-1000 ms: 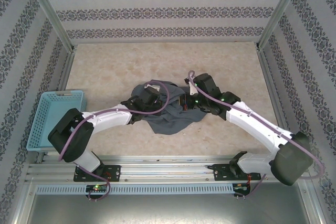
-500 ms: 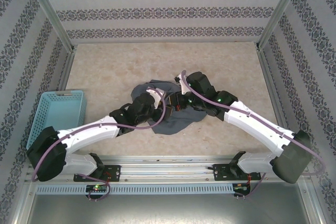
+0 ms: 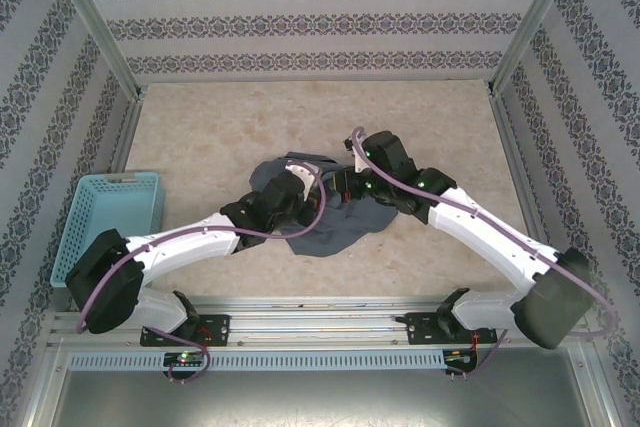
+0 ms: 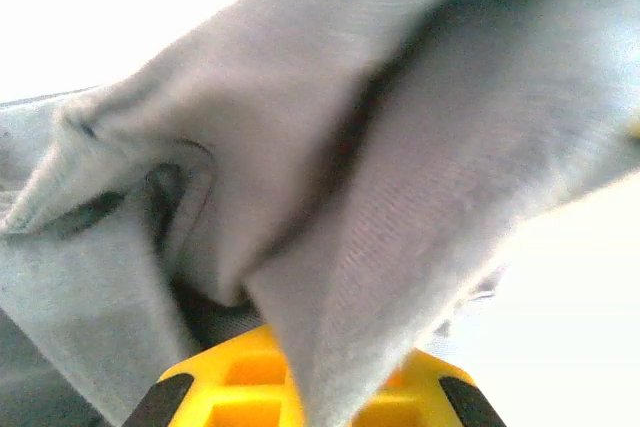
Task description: Fold the inside-out t-shirt
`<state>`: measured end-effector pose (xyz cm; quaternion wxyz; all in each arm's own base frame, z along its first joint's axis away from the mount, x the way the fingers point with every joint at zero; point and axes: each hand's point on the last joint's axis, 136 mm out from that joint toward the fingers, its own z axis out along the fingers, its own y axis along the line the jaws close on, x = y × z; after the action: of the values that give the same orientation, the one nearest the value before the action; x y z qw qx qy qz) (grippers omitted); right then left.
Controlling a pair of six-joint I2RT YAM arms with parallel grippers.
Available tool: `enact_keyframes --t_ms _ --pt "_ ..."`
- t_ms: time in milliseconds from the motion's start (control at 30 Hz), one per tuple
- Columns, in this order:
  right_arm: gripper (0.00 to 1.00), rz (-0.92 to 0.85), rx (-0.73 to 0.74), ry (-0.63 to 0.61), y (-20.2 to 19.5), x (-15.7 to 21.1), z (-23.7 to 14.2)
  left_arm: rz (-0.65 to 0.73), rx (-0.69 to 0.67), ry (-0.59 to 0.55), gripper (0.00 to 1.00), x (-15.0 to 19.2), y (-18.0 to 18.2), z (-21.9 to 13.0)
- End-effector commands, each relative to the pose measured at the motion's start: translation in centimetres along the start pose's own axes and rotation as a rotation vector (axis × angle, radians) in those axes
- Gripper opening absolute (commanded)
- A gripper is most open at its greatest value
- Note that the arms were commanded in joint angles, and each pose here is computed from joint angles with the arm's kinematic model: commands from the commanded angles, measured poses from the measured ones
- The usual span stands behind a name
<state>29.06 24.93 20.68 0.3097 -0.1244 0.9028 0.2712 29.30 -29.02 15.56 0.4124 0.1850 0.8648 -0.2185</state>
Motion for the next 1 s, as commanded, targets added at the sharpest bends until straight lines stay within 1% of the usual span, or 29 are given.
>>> enact_keyframes --t_ms 0,100,167,300,367,433,500,600,733,833,967 --pt "0.00 -0.007 0.047 -0.016 -1.9 -1.4 0.9 -0.014 0.153 -0.021 0.00 -0.6 -2.8 -1.4" --pt "0.00 -0.007 0.085 -0.028 -3.4 -2.6 1.9 -0.027 0.266 -0.010 0.00 -0.1 -4.5 -2.3" --pt "0.05 -0.014 0.131 -0.019 -4.5 -2.8 2.9 -0.036 0.314 -0.011 0.00 0.2 -5.1 -2.7" --pt "0.23 -0.017 0.142 0.012 -5.0 -2.1 3.8 -0.072 0.308 -0.004 0.00 0.4 -4.3 -2.3" --pt "0.38 -0.033 0.160 0.011 -4.8 -1.2 3.2 -0.099 0.306 -0.005 0.00 0.4 -3.6 -2.0" --pt "0.45 -0.064 0.191 0.006 -4.6 -0.2 2.3 -0.115 0.308 -0.007 0.00 0.4 -3.4 -1.7" --pt "0.47 -0.089 0.200 0.010 -4.0 1.2 1.5 -0.123 0.311 -0.011 0.00 0.2 -3.3 -1.5" --pt "0.46 -0.104 0.138 0.020 -2.1 3.7 1.0 -0.133 0.308 -0.010 0.00 0.1 -3.1 -1.2" --pt "0.45 -0.076 0.086 0.040 -1.7 6.4 1.9 -0.138 0.302 -0.014 0.00 0.0 -2.9 -1.1" --pt "0.46 -0.066 0.082 0.044 -2.2 7.1 3.2 -0.138 0.296 -0.011 0.00 0.1 -2.8 -1.1" --pt "0.46 -0.070 0.068 0.057 -2.0 6.8 5.3 -0.136 0.291 -0.011 0.00 0.0 -2.7 -1.4"
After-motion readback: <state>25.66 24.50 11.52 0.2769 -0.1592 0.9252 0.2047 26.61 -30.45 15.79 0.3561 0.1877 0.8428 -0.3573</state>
